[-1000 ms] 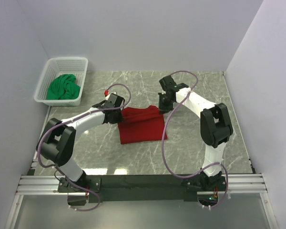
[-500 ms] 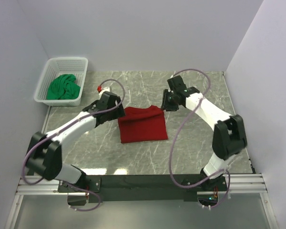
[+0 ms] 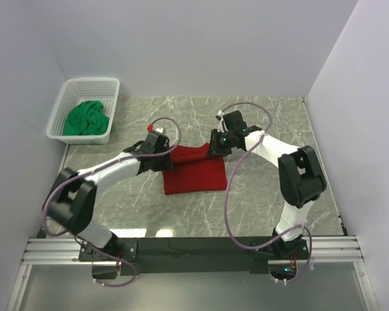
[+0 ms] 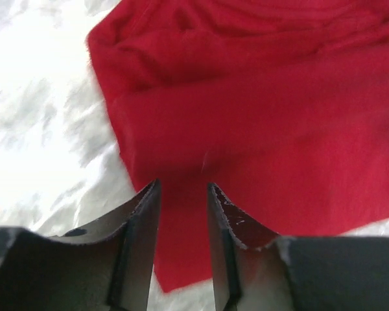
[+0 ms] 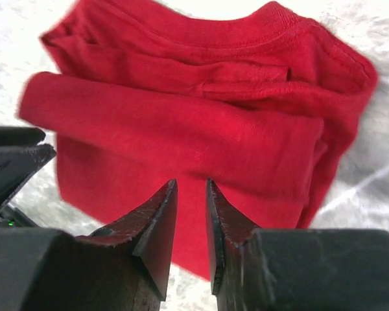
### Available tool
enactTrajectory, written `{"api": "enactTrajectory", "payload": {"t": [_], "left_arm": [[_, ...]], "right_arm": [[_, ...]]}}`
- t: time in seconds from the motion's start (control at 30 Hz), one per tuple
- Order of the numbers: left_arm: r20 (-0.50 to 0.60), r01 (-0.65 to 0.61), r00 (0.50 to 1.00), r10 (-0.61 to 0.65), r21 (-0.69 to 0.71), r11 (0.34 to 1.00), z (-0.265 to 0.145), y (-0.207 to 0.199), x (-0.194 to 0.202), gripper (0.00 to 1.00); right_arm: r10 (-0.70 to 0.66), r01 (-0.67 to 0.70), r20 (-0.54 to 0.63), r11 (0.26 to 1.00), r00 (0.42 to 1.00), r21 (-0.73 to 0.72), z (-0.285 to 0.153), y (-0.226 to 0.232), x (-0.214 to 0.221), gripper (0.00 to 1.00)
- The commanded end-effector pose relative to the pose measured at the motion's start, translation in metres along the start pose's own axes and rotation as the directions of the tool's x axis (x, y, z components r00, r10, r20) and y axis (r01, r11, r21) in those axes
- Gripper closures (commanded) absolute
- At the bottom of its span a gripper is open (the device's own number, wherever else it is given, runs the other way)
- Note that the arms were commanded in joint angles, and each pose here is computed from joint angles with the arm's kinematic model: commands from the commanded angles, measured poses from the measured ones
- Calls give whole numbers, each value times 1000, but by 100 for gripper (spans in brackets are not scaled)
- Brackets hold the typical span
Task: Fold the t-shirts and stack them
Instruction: Fold the tshirt
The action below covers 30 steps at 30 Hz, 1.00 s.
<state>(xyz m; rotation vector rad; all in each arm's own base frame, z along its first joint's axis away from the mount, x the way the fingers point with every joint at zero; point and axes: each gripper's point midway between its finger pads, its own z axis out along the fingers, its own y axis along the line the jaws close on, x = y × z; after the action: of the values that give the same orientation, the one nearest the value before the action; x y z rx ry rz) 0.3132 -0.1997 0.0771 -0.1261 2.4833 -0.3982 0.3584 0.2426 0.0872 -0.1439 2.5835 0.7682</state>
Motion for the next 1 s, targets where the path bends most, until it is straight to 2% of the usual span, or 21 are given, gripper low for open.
{"api": "enactTrajectory", "payload": {"t": [0.0,0.13,0.3,0.37,0.43,0.53,0.67,0.77,0.83,0.87,0.97], "left_arm": [[44,4,999,-8,78,997,16,-30,-38,61],[47,22,999,-25,64,998,43,-32,-63,61],[42,32,999,-32,19,999,77,-23,-91,56],[15,46,999,-46,9,999,85,-18,-90,52],[24,64,998,-64,14,998,84,-15,-95,44],[70,65,995,-70,62,996,67,-22,-106,38],[167,71,981,-101,177,982,26,-39,-121,25],[158,98,978,-140,247,964,18,-43,-106,27],[167,116,970,-176,316,941,16,-53,-107,32],[148,128,972,-184,323,938,21,-52,-100,36],[138,152,968,-211,350,924,32,-54,-96,41]], "right_arm": [[-63,65,40,997,997,-48,9,9,-24,69],[-15,15,28,1000,999,-5,30,-14,-34,70],[89,-90,88,996,992,13,37,-36,-63,70],[129,-134,134,990,983,32,32,-45,-76,69],[151,-155,176,988,973,9,20,-43,-84,69],[146,-132,249,989,957,-69,-1,-23,-100,67],[161,-91,267,962,950,-257,-16,14,-99,61],[146,-58,220,930,965,-363,-14,38,-90,58],[136,-58,187,926,973,-373,-2,39,-83,59],[129,-53,177,923,976,-380,2,42,-81,58],[148,-84,135,914,980,-398,20,37,-74,58]]}}
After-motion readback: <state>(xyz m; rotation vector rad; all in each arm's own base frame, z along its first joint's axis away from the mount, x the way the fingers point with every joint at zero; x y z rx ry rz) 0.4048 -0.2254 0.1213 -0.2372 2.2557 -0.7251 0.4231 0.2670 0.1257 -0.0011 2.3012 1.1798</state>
